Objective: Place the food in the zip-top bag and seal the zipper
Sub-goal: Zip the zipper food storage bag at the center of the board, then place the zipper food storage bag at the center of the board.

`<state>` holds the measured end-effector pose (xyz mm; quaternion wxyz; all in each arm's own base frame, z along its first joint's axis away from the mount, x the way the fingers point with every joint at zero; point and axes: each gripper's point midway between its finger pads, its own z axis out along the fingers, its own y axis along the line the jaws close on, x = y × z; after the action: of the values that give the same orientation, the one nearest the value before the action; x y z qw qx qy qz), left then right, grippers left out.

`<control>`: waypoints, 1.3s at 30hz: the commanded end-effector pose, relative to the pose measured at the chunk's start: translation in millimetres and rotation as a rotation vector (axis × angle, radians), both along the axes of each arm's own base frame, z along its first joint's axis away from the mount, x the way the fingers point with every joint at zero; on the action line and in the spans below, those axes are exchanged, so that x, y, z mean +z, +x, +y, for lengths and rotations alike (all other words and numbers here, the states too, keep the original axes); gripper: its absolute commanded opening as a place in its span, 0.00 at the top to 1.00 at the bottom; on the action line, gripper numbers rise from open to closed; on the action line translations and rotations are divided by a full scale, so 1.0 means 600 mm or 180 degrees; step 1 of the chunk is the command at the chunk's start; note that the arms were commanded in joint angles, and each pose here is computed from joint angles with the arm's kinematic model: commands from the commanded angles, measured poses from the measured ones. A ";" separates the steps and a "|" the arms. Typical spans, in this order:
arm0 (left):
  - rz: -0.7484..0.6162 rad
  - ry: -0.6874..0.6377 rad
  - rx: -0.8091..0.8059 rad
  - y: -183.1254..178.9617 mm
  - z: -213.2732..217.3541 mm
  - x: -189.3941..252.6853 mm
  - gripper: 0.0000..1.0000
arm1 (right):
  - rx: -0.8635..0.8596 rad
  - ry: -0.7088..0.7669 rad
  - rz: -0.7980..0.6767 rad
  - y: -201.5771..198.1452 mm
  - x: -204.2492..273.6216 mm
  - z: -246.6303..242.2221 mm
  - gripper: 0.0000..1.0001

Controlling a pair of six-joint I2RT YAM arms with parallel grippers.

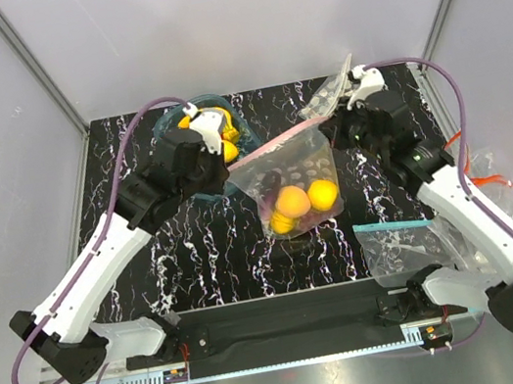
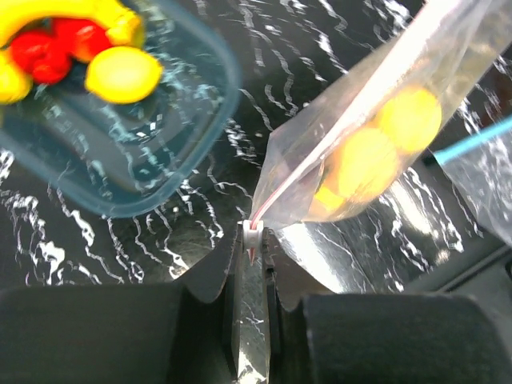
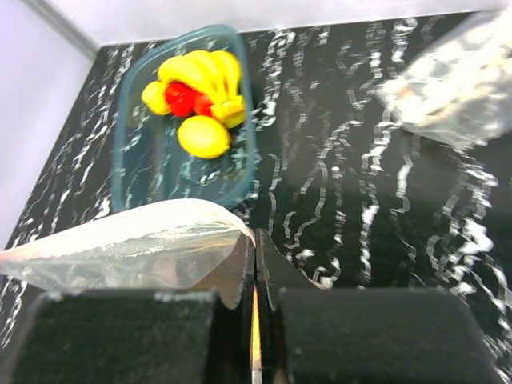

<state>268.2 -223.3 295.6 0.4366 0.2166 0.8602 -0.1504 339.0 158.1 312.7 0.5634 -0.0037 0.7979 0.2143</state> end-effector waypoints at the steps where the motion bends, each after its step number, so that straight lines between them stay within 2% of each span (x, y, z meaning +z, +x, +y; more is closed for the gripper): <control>1: 0.0023 0.0191 0.0567 0.001 0.090 -0.010 1.00 | -0.0277 0.0037 -0.0405 0.055 0.063 -0.018 1.00; 7: -0.0194 0.0047 0.0862 0.023 0.122 0.013 1.00 | 0.0060 0.0173 -0.0333 0.107 0.058 0.041 1.00; 19: -0.0257 0.0216 0.1900 0.094 0.242 0.005 1.00 | 0.0582 0.0529 -0.0125 0.196 0.040 0.143 0.99; 20: -0.0307 0.0191 0.1992 0.094 0.251 0.011 0.91 | 0.0583 0.0546 -0.0111 0.199 0.041 0.145 0.96; 21: -0.0377 0.0167 0.2057 0.096 0.257 0.019 0.58 | 0.0580 0.0577 -0.0132 0.205 0.052 0.148 0.83; 22: -0.0430 0.0150 0.2090 0.095 0.262 0.025 0.46 | 0.0563 0.0565 -0.0070 0.203 0.049 0.147 0.39; 23: -0.0543 0.0035 0.2088 0.090 0.262 0.044 0.31 | 0.0516 0.0555 -0.0071 0.204 0.056 0.142 0.26; 25: -0.0597 -0.0152 0.1952 0.080 0.251 0.050 0.13 | 0.0358 0.0527 -0.0120 0.193 0.070 0.123 0.10; 27: -0.0844 -0.0541 0.1773 0.058 0.238 0.092 0.05 | 0.0264 0.0529 -0.0247 0.164 0.089 0.099 0.06; 28: -0.0764 -0.0679 0.1502 0.045 0.213 0.078 0.01 | 0.0223 0.0500 -0.0321 0.154 0.097 0.088 0.06; 30: -0.0880 -0.1025 0.1278 0.009 0.199 0.104 0.01 | 0.0200 0.0478 -0.0434 0.110 0.116 0.066 0.05; 32: -0.0826 -0.1254 0.0971 -0.033 0.179 0.104 0.01 | 0.0122 0.0443 -0.0315 0.078 0.089 0.046 0.04; 33: -0.0810 -0.1283 0.0894 -0.047 0.177 0.103 0.01 | 0.0106 0.0493 -0.0425 0.045 0.114 0.030 0.04; 35: -0.0841 -0.1282 0.0678 -0.078 0.174 0.107 0.01 | 0.0138 0.0484 -0.0344 0.006 0.096 0.018 0.04; 39: -0.0760 -0.1021 0.0587 -0.121 0.195 0.073 0.01 | 0.0065 0.0472 -0.0299 -0.097 0.057 -0.030 0.04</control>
<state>211.7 -98.6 358.5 0.6007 0.0317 0.7712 -0.2082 306.4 157.8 378.3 0.6145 0.0064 0.7278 0.3043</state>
